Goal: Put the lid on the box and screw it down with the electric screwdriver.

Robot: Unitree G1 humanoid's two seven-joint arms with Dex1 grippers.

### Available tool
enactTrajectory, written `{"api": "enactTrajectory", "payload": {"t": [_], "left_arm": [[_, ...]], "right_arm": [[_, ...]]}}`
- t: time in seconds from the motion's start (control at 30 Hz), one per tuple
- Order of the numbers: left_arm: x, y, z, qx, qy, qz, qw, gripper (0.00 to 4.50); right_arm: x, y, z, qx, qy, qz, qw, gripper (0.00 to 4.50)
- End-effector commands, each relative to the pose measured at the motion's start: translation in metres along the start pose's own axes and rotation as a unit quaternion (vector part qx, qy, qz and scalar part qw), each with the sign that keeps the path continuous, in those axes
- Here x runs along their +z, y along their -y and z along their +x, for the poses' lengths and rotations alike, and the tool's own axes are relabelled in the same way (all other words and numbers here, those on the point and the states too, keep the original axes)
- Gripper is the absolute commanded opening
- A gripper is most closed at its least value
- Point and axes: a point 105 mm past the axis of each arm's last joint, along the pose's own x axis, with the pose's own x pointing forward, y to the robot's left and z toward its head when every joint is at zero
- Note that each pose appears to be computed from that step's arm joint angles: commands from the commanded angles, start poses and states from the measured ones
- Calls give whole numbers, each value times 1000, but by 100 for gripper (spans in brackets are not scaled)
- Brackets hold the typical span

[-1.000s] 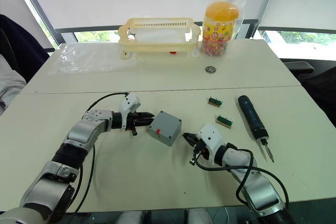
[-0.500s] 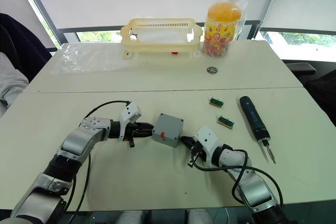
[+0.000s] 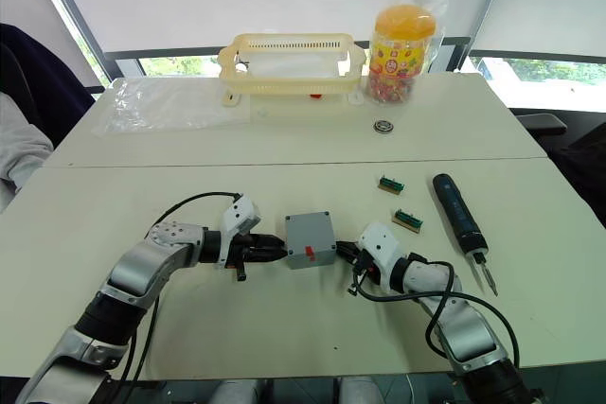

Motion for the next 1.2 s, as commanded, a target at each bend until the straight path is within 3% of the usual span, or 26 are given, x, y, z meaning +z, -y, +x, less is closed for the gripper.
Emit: {"api": "enactTrajectory", "payload": {"t": [0.03,0.5,0.7,0.93,1.17,1.2], "left_arm": [[8,-1,0,0,13,11,1000,125],[14,-15,-11,38,18,22,999,125],[38,-23,-34,63,44,35,996,125],[85,3,-80,43,88,50,994,125],[98,41,-84,-1,77,87,993,125],[97,45,-82,-7,71,93,993,125]], "right_arm": [[10,-11,3,19,22,-7,1000,3],[9,-13,-1,15,18,-4,1000,3],[6,4,-16,-24,4,-3,1000,3],[7,56,-61,-149,-6,-1,989,3],[27,74,-85,-214,25,49,975,3],[27,75,-88,-222,22,49,974,27]]}}
